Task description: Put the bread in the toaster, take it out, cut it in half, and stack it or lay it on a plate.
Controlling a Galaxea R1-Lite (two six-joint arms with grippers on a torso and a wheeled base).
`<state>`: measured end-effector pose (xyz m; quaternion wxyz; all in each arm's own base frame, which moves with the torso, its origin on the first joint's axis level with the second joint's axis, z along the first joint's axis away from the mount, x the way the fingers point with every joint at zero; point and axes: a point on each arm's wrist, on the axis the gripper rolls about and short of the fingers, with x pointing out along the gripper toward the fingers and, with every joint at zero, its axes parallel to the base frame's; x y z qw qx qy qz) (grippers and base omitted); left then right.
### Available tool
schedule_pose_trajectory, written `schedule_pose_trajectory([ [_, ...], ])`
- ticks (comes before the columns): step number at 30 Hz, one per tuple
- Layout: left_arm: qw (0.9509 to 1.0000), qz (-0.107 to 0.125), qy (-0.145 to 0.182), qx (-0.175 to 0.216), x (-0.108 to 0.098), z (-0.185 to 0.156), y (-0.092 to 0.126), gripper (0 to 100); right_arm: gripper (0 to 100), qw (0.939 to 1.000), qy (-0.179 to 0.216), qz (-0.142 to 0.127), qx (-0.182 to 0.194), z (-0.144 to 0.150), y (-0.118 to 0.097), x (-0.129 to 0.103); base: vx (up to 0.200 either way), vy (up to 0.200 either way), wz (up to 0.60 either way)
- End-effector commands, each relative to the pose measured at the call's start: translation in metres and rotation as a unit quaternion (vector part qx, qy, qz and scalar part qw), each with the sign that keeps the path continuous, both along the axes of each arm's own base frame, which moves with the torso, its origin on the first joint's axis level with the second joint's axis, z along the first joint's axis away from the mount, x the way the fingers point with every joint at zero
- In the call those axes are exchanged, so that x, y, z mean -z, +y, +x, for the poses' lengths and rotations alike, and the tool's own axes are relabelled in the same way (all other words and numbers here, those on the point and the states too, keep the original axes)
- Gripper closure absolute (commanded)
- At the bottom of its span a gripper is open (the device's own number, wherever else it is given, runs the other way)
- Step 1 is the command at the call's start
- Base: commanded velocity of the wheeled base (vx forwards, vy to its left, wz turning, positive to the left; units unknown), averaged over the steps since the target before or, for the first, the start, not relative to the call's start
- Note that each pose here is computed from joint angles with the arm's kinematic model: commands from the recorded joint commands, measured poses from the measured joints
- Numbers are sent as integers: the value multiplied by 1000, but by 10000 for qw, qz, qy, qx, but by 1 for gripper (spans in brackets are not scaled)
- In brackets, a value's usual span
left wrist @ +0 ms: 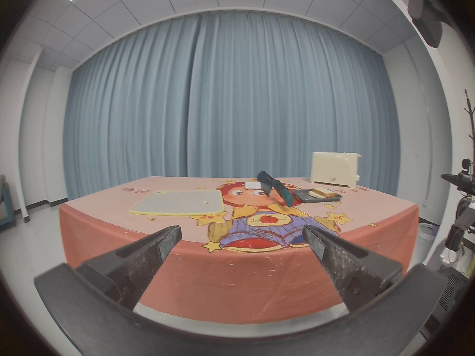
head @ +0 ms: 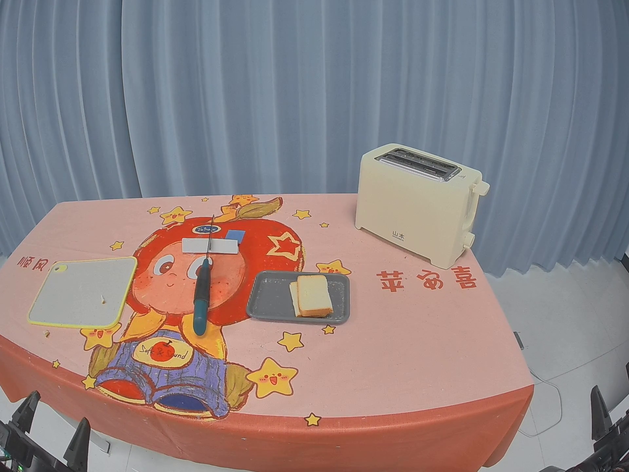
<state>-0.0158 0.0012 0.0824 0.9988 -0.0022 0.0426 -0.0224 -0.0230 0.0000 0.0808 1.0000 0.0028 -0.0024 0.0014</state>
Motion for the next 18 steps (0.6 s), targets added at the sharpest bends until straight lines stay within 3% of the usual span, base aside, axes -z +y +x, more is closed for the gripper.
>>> schedule_pose_trajectory([
  [1,9993,14,-257,-270,6,-4,-1,0,0,10000,55,-12,-48,1,0,5,0,0,0],
  [7,9993,-24,-241,-280,6,-4,-1,0,0,9999,24,111,98,1,0,5,0,0,0],
  [18,9993,-9,-249,-272,6,-4,-1,0,0,9999,48,95,21,1,0,5,0,0,0],
])
